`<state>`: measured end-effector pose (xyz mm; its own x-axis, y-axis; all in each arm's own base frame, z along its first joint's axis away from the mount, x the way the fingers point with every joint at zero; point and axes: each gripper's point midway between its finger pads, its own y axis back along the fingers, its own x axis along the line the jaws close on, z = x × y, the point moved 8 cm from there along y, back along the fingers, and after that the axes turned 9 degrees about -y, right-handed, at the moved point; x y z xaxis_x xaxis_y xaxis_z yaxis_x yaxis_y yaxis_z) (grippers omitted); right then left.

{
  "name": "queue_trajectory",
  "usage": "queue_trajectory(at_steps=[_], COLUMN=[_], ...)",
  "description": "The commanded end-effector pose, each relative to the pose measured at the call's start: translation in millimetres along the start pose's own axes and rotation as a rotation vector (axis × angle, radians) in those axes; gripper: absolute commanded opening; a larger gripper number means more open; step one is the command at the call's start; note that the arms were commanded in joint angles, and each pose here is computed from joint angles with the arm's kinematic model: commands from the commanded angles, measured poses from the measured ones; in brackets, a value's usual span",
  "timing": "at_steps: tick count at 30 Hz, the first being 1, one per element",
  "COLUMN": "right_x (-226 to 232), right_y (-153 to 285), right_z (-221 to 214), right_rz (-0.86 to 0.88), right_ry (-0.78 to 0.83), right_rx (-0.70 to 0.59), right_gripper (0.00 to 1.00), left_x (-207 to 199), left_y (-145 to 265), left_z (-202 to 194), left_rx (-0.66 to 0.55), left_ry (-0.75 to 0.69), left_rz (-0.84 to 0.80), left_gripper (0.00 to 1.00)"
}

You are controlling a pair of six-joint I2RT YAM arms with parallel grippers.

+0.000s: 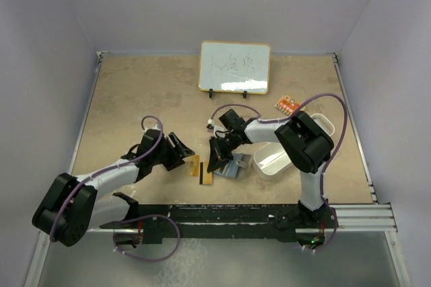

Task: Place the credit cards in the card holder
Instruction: Pick up the credit card from the center of the board.

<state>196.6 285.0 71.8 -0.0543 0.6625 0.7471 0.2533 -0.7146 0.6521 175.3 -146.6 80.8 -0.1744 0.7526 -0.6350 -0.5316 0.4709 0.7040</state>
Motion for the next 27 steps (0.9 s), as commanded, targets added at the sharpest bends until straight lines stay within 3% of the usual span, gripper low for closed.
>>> queue_trajectory(at_steps=[1,15,27], right_x=[-4,10,14], right_y=[-4,7,10], right_z=[14,26,25], right_rz=[-0.012,0.020,0.067], right_ry=[0.127,0.231,0.221], right_rx=[-0.016,-0.014,-0.017], right_gripper=[0.00,0.00,0.00], left_x=[50,51,49], left_y=[-2,-1,2], left_z=[-33,-32,-32], left_rx=[0.151,0.149,0.133], left_ry=[-0.054,-0.062,-0.054], left_rz=[0.248,0.265,0.255], left_gripper=[0.61,0.63,0.64])
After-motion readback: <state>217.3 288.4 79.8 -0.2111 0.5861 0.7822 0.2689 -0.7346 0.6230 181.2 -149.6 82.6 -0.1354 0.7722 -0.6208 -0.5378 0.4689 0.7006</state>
